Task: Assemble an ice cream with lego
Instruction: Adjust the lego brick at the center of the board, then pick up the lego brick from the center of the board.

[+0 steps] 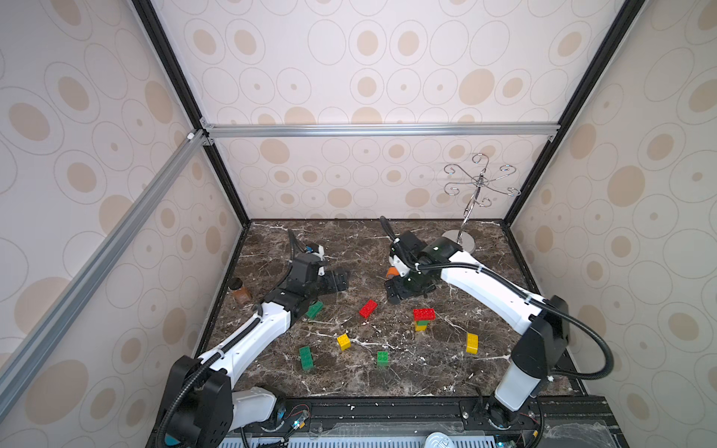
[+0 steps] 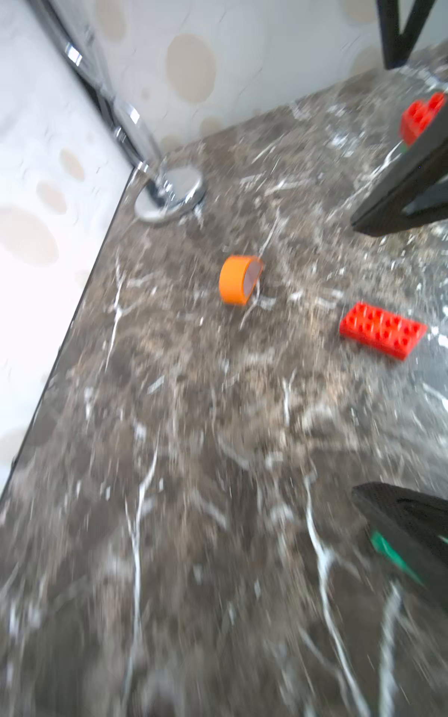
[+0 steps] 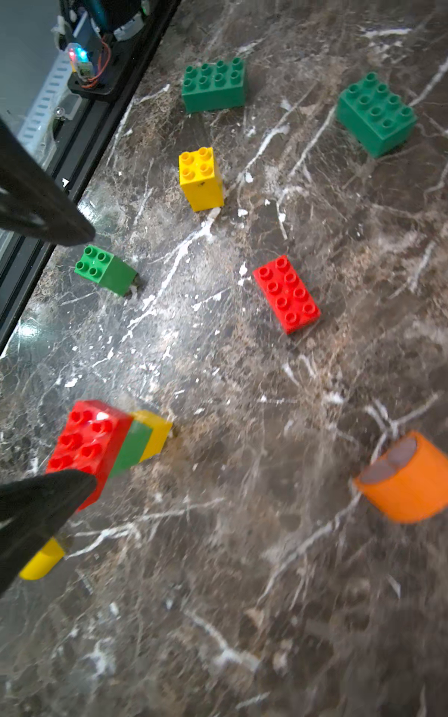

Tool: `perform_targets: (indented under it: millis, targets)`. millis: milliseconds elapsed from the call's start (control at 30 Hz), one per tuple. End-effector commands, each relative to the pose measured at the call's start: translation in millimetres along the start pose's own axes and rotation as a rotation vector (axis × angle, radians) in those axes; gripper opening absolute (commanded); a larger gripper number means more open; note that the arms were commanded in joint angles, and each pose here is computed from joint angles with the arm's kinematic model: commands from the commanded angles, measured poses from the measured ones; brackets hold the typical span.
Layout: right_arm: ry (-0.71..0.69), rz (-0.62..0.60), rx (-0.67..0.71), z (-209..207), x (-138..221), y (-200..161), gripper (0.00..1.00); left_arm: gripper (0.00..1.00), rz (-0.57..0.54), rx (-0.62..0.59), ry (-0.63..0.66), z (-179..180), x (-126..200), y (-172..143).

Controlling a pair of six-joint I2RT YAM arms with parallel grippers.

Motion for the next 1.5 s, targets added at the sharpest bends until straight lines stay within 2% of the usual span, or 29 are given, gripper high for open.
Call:
perform_targets:
  millis: [0,100,400,567,833,1467]
  targets:
    - [0.092,0.016,0.141,17,-19,16,0.93,1.00,0.033,0.028,0.076,27,13,-8]
    - [0.121,0.061,0.194,23,-43,26,0.94,1.00,0.021,0.059,0.062,43,20,-7]
    - [0.059,0.145,0.269,36,-93,44,0.94,1.00,0.003,0.142,-0.031,77,26,-12]
    - [0.032,0.160,0.263,37,-111,48,0.93,1.00,-0.003,0.166,-0.085,82,26,-14]
    - [0.004,0.190,0.276,43,-139,51,0.91,1.00,-0.009,0.174,-0.085,86,29,-15]
    - [-0.015,0.203,0.276,49,-160,49,0.80,1.00,-0.011,0.179,-0.078,90,29,-17]
Point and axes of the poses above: each gripper's point midway between its finger pads, its own x axis back along the fingers, its own z axis along the line the jaws close on, y = z × x, the point moved 9 cm from there along x, back along the fingers, and after that the axes turned 3 degrees about x, right-handed, at the moved point
